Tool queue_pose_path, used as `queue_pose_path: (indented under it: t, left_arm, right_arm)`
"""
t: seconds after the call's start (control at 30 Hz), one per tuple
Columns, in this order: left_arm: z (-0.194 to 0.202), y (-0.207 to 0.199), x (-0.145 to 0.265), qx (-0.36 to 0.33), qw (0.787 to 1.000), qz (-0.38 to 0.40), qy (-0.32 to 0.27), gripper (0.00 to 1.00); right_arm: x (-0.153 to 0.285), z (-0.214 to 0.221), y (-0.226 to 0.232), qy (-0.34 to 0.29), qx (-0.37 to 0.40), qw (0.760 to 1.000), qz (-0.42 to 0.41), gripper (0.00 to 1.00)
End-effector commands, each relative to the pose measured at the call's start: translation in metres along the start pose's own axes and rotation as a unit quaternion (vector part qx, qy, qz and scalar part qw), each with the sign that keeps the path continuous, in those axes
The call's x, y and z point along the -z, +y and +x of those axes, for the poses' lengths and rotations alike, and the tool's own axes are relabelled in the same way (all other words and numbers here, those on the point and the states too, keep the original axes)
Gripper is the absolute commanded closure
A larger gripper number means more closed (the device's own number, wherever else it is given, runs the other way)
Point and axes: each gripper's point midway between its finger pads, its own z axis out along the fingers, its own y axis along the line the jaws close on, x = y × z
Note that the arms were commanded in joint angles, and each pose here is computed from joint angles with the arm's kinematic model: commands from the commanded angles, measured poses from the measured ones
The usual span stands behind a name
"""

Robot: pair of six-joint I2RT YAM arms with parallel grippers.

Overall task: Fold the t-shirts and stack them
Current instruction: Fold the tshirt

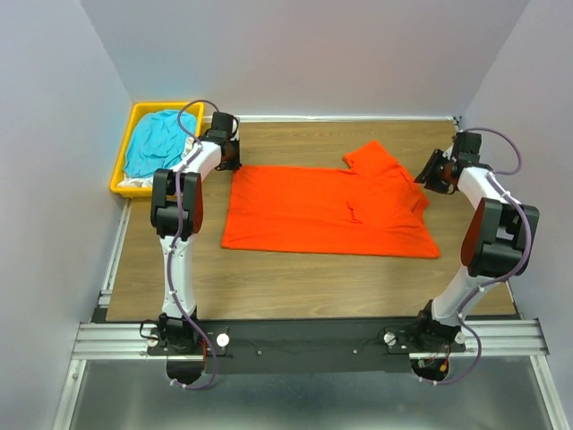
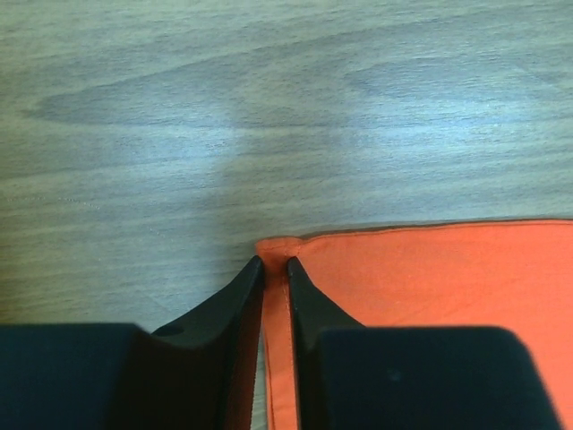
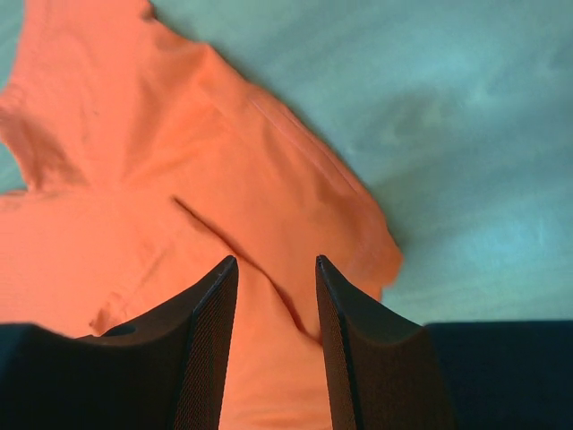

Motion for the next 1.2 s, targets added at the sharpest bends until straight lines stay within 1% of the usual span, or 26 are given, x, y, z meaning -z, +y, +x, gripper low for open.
queue_pose_path:
  t: [0.0,0.07,0.13,0.17,0.2,0.43,0.57,0.63,0.83,0.87,1.17]
  left_arm:
    - [0.028,-0.002,-0.013,-0.009,0.999,0.011,0.044,0.78]
    - [0.026,-0.002,-0.011,-0.009,0.999,0.013,0.042,0.86]
    - [0.028,-0.003,-0.011,-0.011,0.999,0.014,0.043,0.87]
    - [0.028,-0.003,-0.011,-0.010,0.999,0.015,0.043,0.94]
    - [0.029,-0.003,-0.011,-0.009,0.999,0.014,0.043,0.99]
    - [0.030,-0.003,-0.010,-0.009,0.999,0.014,0.044,1.00]
    - [0.030,-0.003,-0.011,-0.008,0.999,0.014,0.044,1.00]
    - [0.030,-0.003,-0.010,-0.008,0.999,0.014,0.044,1.00]
    - [0.030,-0.003,-0.011,-0.008,0.999,0.014,0.045,1.00]
    - [0.030,-0.002,-0.011,-0.008,0.999,0.014,0.046,1.00]
    - [0.031,-0.001,-0.011,-0.008,0.999,0.010,0.047,1.00]
  right_arm:
    - [-0.014,-0.025,0.018,-0.021,0.046,0.998,-0.037,0.52]
    - [-0.025,-0.030,0.022,-0.020,0.058,0.997,-0.046,0.52]
    - [-0.032,-0.033,0.025,-0.019,0.077,0.995,-0.056,0.51]
    - [-0.040,-0.034,0.025,-0.015,0.083,0.995,-0.056,0.48]
    - [-0.043,-0.035,0.025,-0.015,0.089,0.994,-0.059,0.47]
    - [-0.075,-0.031,0.031,0.007,0.133,0.987,-0.090,0.47]
    - [-0.089,-0.021,0.032,0.025,0.136,0.985,-0.107,0.51]
    - [-0.094,-0.016,0.029,0.031,0.139,0.984,-0.108,0.53]
    - [-0.105,-0.007,0.022,0.042,0.144,0.984,-0.098,0.54]
    - [-0.106,-0.005,0.020,0.046,0.146,0.983,-0.099,0.57]
    - [-0.120,0.008,0.007,0.062,0.151,0.983,-0.080,0.57]
